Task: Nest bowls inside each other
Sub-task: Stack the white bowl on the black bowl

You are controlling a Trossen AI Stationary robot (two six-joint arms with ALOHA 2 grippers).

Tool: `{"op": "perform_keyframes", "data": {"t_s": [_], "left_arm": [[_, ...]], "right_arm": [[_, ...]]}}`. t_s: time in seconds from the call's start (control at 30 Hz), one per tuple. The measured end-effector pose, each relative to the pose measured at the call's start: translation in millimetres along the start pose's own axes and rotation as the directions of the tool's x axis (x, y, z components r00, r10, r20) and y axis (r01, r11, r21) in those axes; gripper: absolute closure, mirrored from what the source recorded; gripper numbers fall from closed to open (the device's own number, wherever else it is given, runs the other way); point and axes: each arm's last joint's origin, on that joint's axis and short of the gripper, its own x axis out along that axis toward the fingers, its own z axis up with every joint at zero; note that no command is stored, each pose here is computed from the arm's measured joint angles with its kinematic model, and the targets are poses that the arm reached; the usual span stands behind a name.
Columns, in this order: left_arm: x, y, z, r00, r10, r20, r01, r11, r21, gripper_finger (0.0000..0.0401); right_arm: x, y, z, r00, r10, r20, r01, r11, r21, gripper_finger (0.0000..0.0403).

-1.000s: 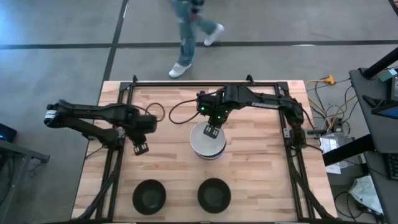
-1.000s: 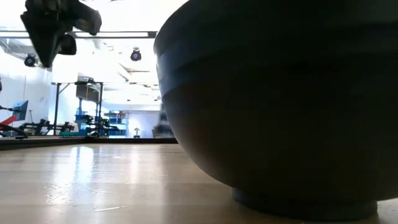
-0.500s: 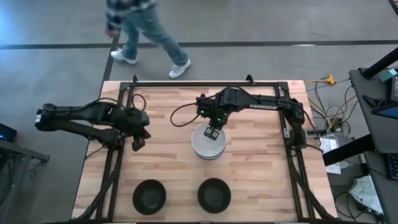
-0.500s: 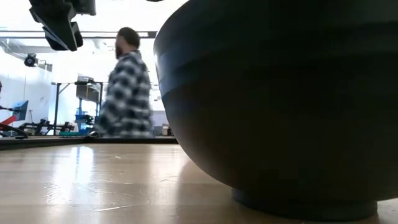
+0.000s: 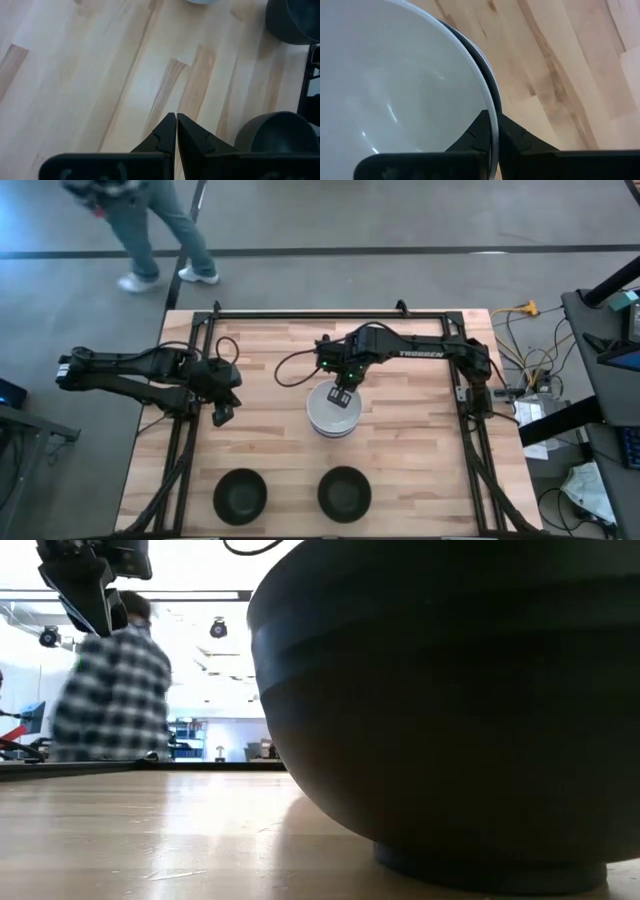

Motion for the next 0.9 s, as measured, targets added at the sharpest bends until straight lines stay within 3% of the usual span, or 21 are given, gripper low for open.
{"op": "perform_keyframes", "data": {"t_s": [0.2, 0.67, 0.9], "left_arm": [[-1, 0, 1, 1.000, -0.003, 0.004, 0.003, 1.000, 0.001, 0.0401], [-1, -2, 1, 0.999, -0.039, -0.007, 0.039, 0.999, 0.001, 0.0401], [-1, -3, 2, 0.999, -0.049, 0.005, 0.049, 0.999, 0.002, 0.0401]], "right_arm": [[1, 2, -1, 1.000, 0.004, 0.008, -0.004, 1.000, 0.002, 0.0387], [-17, 4, 2, 0.997, 0.028, 0.068, -0.029, 1.000, 0.009, 0.0313], [-29, 2, -2, 0.994, 0.028, 0.103, -0.033, 0.998, 0.046, 0.0318]]}}
